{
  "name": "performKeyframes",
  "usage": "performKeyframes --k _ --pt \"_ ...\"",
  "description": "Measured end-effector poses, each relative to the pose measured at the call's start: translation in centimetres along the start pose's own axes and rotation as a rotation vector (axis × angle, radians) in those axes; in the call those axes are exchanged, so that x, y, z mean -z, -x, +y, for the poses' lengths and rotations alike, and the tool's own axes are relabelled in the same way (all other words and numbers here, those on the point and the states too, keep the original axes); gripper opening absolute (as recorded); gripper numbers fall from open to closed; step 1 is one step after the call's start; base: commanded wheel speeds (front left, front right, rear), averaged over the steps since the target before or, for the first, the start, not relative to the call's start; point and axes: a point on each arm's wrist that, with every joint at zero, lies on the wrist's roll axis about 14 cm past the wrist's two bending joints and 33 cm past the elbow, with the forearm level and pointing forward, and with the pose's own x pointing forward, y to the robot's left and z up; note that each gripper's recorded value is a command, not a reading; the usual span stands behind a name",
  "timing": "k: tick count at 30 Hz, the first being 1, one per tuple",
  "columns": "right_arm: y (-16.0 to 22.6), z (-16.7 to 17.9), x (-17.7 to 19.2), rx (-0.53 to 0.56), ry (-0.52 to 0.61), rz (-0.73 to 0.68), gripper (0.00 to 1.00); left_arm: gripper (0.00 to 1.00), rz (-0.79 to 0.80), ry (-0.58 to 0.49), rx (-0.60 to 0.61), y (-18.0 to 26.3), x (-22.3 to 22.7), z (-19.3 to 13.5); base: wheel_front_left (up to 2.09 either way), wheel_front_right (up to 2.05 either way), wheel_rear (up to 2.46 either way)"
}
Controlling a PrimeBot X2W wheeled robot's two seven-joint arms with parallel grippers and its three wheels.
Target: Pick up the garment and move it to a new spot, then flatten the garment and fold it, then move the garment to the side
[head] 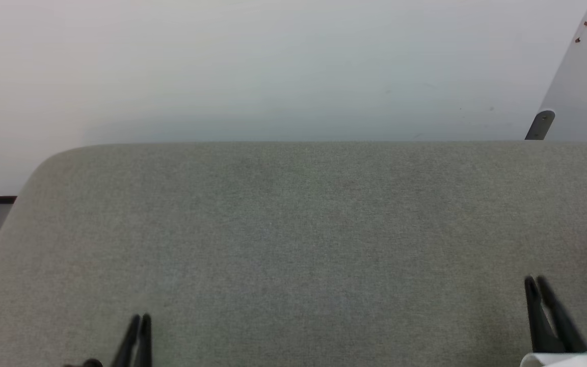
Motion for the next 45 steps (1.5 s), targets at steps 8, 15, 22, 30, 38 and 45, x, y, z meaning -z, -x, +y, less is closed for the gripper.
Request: performKeyframes --k 8,15,22,30,38,45 --pt "0.5 -0.5 1.8 0.034 -0.108 0.057 0.00 0.00 0.056 0.104 -0.035 0.4 1.6 0.3 0.00 0.00 0.00" --pt "0.3 -0.8 2.1 0.058 -0.234 0.067 0.00 0.00 0.056 0.225 -0.062 -0.2 1.4 0.5 0.00 0.00 0.00" --pt "-0.1 -0.9 2.4 0.077 -0.351 0.073 0.00 0.00 0.059 0.337 -0.080 -0.8 1.4 0.5 0.00 0.00 0.00" --pt "-0.5 -1.2 2.4 0.095 -0.471 0.068 0.00 0.00 0.061 0.454 -0.093 -1.5 1.3 0.5 0.00 0.00 0.00" --pt "-0.7 -1.4 2.6 0.112 -0.582 0.071 0.00 0.00 0.065 0.562 -0.101 -2.0 1.2 0.4 0.00 0.00 0.00" --pt "-1.0 -1.5 2.7 0.121 -0.673 0.070 0.00 0.00 0.066 0.654 -0.102 -2.5 1.1 0.2 0.00 0.00 0.00"
